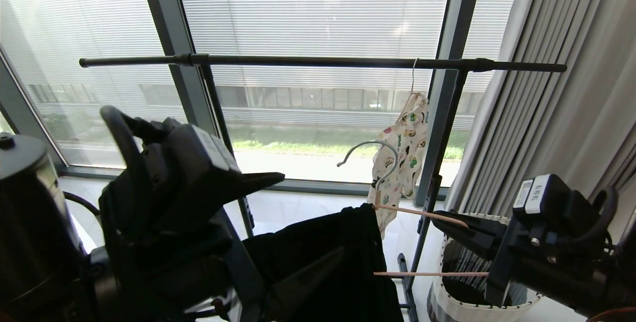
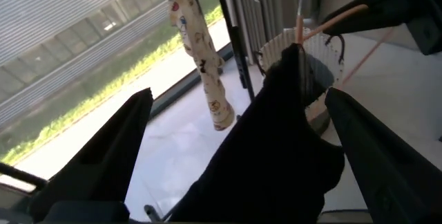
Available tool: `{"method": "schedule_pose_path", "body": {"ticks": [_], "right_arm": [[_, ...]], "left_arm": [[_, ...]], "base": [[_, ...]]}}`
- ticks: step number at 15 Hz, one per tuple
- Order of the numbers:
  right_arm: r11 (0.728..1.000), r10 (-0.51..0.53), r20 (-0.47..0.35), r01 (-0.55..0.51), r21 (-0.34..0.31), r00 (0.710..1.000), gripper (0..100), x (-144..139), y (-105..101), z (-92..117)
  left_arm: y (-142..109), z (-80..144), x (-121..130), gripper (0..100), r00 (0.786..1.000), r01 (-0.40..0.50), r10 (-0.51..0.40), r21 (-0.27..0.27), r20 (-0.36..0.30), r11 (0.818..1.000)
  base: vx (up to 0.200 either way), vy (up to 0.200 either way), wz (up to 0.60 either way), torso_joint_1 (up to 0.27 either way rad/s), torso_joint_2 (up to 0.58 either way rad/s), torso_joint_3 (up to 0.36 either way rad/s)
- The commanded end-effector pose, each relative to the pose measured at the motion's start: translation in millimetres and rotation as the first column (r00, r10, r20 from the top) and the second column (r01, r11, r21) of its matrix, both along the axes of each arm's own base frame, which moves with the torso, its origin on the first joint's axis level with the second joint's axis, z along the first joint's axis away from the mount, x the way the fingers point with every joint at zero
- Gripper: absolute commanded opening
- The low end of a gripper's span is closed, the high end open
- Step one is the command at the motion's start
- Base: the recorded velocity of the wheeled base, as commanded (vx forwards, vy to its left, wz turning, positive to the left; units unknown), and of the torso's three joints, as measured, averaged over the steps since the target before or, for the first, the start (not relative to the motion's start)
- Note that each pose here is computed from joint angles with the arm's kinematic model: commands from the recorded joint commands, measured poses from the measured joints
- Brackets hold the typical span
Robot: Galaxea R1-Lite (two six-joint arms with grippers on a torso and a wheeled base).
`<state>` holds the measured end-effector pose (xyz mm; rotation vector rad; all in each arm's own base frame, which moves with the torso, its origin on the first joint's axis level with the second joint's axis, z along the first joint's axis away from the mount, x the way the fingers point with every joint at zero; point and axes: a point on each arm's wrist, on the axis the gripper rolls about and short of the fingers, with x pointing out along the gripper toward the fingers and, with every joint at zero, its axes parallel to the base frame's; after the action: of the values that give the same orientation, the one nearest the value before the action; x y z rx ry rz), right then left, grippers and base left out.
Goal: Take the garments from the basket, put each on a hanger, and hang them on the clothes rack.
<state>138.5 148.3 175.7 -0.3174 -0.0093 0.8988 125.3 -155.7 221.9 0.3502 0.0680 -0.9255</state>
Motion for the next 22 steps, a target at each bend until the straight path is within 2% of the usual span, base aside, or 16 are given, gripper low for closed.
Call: {"method": "schedule_pose_path", "body": {"ticks": [1,6,10,16,17,22], "right_arm": [[1.0,0.001,0.024,-0.002,0.009,1.0,0,-7.7,-9.1,2.6],[0.999,0.04,0.069,-0.038,-0.028,0.997,0,-25.5,-24.5,-3.5],[0.994,0.1,0.082,-0.096,-0.044,0.992,0,-31.1,-15.2,-3.5],[0.988,0.149,0.087,-0.145,-0.045,0.985,0,-35.6,-6.9,-1.6],[0.989,0.147,0.088,-0.144,-0.045,0.985,0,-35.6,-6.9,-1.6],[0.987,0.155,0.09,-0.151,-0.047,0.984,0,-36.6,-6.1,-1.6]], "left_arm": [[11.1,-6.7,-6.1,100,0.999,0.047,-0.047,0.0,-0.017,0.999],[-2.5,-29.0,6.3,100,0.994,0.054,-0.044,0.09,-0.104,0.994],[-21.0,-44.5,9.1,100,0.985,0.103,-0.081,0.143,-0.153,0.984],[-25.6,-49.4,12.7,100,0.983,0.103,-0.076,0.159,-0.169,0.982],[-25.6,-49.4,12.7,0,0.983,0.103,-0.076,0.159,-0.169,0.982],[-25.6,-48.6,12.7,0,0.983,0.105,-0.078,0.157,-0.168,0.982]], "base": [[0.0,0.0,0.0,0.0,0.0,0.0],[0.0,0.0,0.0,0.0,0.0,0.0],[0.0,0.0,0.0,0.0,0.0,0.0],[0.0,0.0,0.0,0.0,0.0,0.0],[0.0,0.0,0.0,0.0,0.0,0.0],[0.0,0.0,0.0,0.0,0.0,0.0]]}}
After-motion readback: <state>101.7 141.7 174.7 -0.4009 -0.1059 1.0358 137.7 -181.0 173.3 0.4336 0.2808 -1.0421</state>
